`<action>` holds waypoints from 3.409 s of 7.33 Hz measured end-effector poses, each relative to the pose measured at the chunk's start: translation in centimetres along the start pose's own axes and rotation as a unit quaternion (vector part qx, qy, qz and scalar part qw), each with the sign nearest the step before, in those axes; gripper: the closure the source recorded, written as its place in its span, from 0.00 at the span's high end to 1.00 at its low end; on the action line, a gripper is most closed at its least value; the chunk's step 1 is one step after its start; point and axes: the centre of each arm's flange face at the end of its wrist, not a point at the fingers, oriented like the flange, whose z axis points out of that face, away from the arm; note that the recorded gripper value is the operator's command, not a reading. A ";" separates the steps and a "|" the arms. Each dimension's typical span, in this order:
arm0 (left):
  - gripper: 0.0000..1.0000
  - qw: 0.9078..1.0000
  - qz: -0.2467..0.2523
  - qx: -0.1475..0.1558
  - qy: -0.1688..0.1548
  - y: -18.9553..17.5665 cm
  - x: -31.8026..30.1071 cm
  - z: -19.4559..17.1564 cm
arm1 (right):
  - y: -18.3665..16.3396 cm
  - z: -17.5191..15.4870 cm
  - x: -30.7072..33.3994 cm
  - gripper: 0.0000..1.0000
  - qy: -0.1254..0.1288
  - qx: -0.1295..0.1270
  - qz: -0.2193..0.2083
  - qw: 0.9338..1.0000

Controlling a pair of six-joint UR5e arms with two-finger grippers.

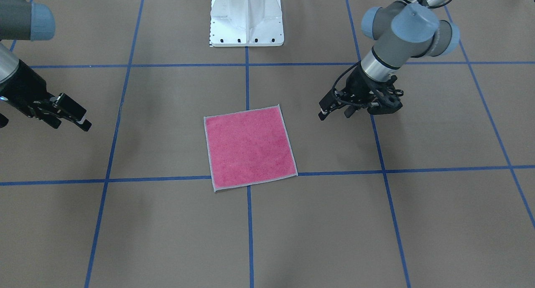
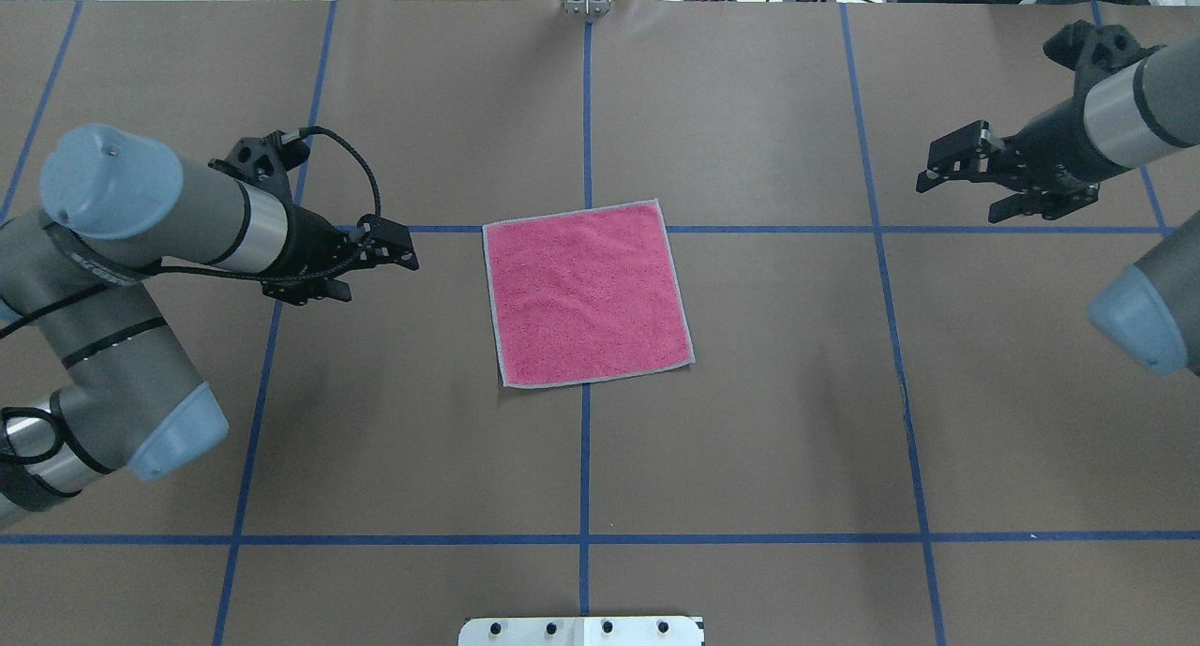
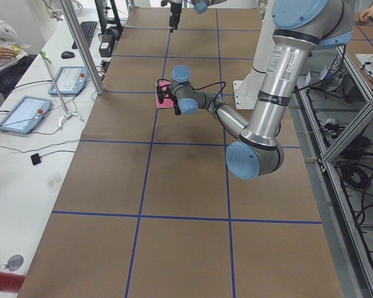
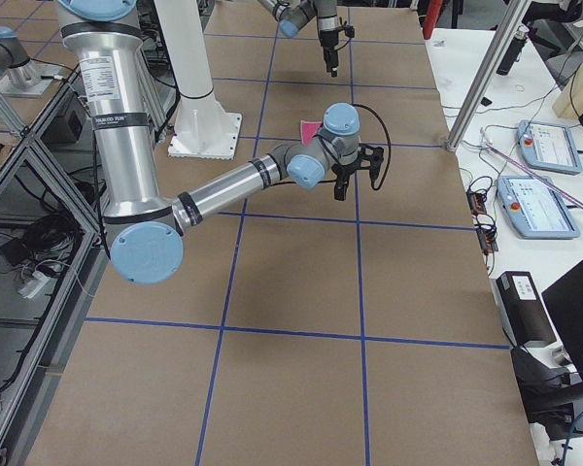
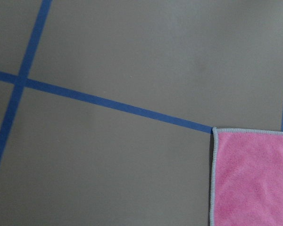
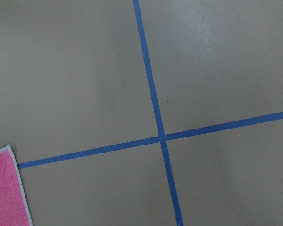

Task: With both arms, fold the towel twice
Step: 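Move the left gripper to the pink towel's nearer corner while the right gripper approaches, then grasp the towel corner with the left gripper while the right reaches another corner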

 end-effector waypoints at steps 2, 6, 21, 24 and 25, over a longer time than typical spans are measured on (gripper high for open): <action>1.00 0.999 -0.039 0.007 0.012 4.3 3.2 2.5 | 2.8 2.6 -3.5 1.00 -0.009 0.010 0.031 0.999; 0.85 0.994 -0.111 0.009 0.024 7.6 6.7 5.2 | 9.3 7.2 -9.3 0.95 -0.042 0.031 0.116 0.992; 0.28 0.994 -0.108 -0.001 -0.013 12.4 5.3 10.6 | 10.8 7.7 -11.9 0.98 -0.057 0.029 0.115 0.991; 0.27 0.994 -0.107 -0.003 -0.015 12.6 5.2 10.9 | 10.8 7.7 -11.9 0.98 -0.057 0.029 0.115 0.991; 0.23 0.994 -0.107 -0.002 -0.016 12.6 5.2 10.9 | 10.9 7.7 -11.9 0.98 -0.057 0.029 0.115 0.991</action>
